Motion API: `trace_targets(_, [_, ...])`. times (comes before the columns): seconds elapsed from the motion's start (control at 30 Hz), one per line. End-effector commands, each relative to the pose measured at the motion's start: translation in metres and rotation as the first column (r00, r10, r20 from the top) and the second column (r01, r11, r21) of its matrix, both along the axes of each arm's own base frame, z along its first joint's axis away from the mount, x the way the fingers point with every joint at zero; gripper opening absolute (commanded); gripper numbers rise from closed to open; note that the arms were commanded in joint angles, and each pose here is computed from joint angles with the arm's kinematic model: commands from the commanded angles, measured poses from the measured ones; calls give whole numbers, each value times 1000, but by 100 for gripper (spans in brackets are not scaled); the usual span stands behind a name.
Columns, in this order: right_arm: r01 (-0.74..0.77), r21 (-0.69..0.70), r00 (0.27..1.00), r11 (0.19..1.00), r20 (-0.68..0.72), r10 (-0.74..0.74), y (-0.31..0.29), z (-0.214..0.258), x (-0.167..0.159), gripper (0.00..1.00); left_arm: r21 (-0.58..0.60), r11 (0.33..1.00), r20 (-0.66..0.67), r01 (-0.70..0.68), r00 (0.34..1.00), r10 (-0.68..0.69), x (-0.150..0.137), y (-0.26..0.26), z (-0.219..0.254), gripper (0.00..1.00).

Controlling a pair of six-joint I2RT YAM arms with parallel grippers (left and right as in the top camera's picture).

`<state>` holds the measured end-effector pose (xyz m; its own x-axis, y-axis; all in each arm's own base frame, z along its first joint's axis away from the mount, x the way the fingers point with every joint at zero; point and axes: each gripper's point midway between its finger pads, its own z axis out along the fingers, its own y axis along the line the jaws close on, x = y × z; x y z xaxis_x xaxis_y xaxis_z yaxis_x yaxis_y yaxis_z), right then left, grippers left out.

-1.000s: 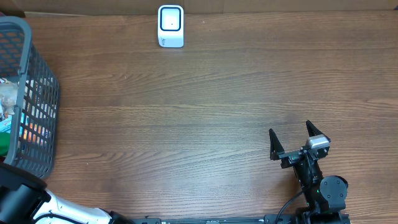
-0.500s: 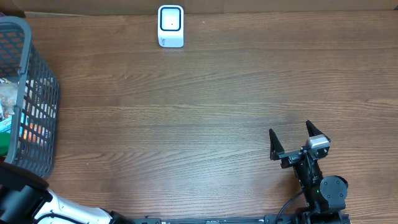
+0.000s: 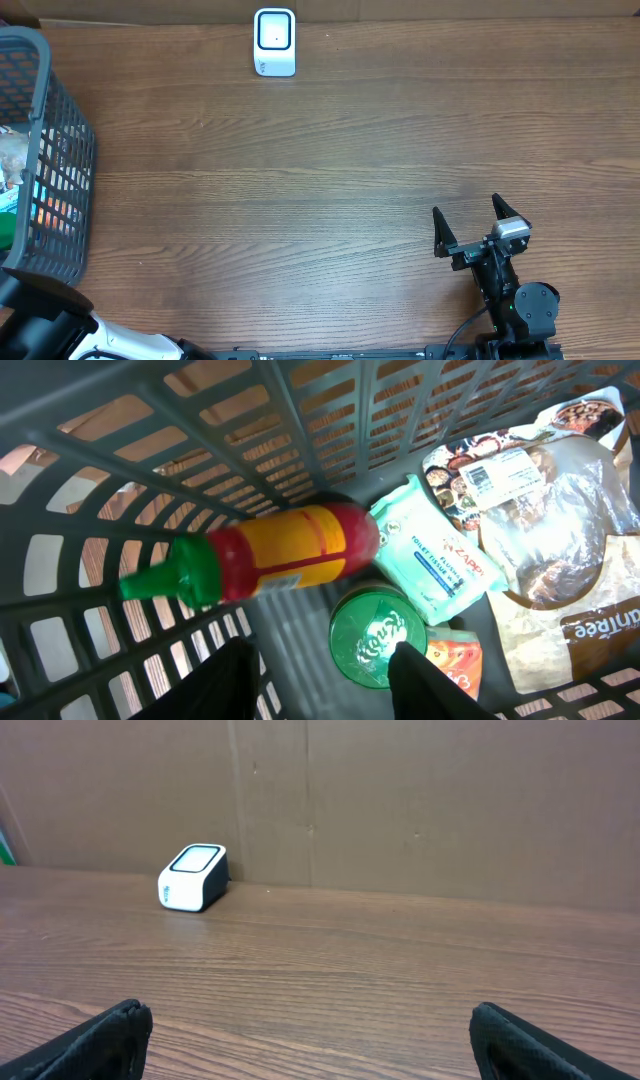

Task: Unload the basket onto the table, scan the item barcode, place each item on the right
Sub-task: 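Grasp the red-and-yellow sauce bottle in the basket with the left gripper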

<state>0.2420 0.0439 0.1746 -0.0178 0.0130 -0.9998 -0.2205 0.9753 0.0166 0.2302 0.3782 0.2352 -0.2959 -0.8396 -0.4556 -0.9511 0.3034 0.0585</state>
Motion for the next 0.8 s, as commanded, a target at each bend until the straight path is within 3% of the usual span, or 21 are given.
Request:
trace_targets(0.0, [12, 2, 1000, 1000, 3, -12, -2, -2, 1, 100, 21, 1000, 17, -2, 1000, 2, -1, 0, 11, 51])
trace_targets(0.1, [12, 2, 1000, 1000, 3, -12, -2, -2, 1, 100, 22, 1000, 16, -5, 1000, 5, -2, 1, 10, 68])
trace_targets(0.27, [12, 2, 1000, 1000, 3, -12, -2, -2, 1, 100, 10, 1000, 0, -14, 1000, 14, -6, -1, 8, 81])
trace_targets(0.5, [12, 2, 1000, 1000, 3, -12, -2, -2, 1, 100, 21, 998, -109, -56, 992, 58, -26, 4, -14, 93])
trace_targets(0.77, [12, 2, 1000, 1000, 3, -12, -2, -2, 1, 100, 24, 1000, -177, 0, 984, 4, -29, 9, -35, 95])
